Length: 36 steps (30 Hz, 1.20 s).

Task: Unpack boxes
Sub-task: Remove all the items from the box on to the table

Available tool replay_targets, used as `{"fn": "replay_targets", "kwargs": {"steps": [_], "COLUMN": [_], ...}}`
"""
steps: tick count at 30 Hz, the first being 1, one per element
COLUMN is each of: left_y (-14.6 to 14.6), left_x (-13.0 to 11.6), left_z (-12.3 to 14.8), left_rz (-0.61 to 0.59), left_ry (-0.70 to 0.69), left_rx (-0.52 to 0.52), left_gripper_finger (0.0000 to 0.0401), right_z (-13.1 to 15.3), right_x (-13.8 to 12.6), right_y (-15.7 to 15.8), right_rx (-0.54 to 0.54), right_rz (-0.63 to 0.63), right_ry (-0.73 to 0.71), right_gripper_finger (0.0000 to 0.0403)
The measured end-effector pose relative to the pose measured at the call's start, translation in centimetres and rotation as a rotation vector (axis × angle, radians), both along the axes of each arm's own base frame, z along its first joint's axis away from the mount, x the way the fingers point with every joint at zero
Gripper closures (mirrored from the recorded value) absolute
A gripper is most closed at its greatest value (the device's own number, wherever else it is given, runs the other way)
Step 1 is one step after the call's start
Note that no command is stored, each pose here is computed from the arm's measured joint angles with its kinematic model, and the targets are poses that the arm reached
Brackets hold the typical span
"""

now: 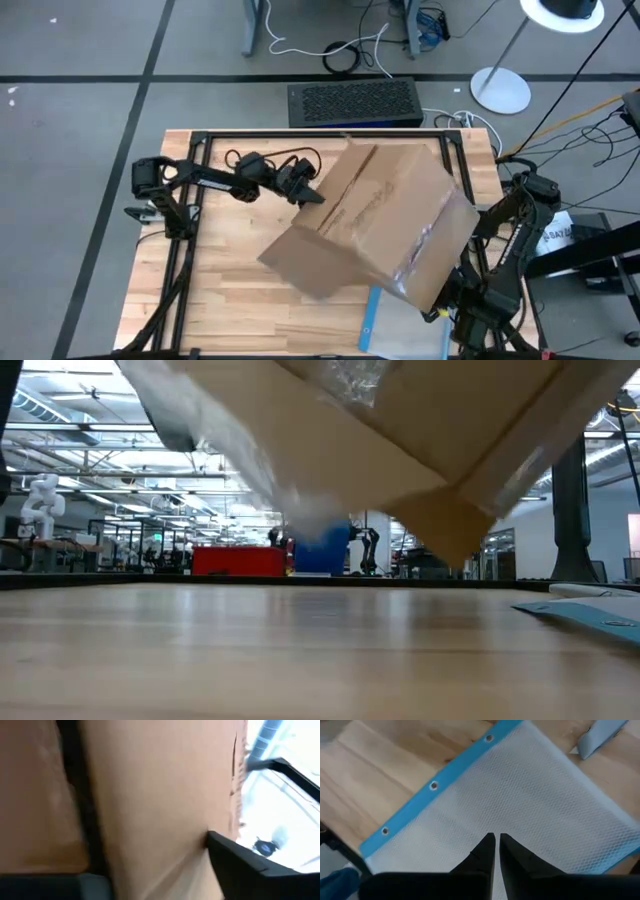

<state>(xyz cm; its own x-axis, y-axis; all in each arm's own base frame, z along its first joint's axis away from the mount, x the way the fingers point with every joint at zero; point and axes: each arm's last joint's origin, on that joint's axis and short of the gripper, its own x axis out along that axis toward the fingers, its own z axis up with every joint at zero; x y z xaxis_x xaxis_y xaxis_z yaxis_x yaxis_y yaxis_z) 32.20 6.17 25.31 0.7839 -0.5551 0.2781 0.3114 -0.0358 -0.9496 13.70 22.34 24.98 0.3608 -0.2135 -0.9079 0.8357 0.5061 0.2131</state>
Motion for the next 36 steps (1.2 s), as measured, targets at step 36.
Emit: {"fn": "replay_targets", "kwargs": {"steps": [36], "left_y": [7.4], "left_x": [-1.9], "left_z": [-0.2], "left_rz": [0.114], "left_ry": [0.150], "left_rx": [0.234], "left_gripper_finger": [0.0096], "right_z": [2.5], "right_x": [0.6], "right_y": [0.5], "right_rx": [0.037], "right_rz": [0.012], "right_ry": [-0.063], "right_gripper_finger": [0.0385]}}
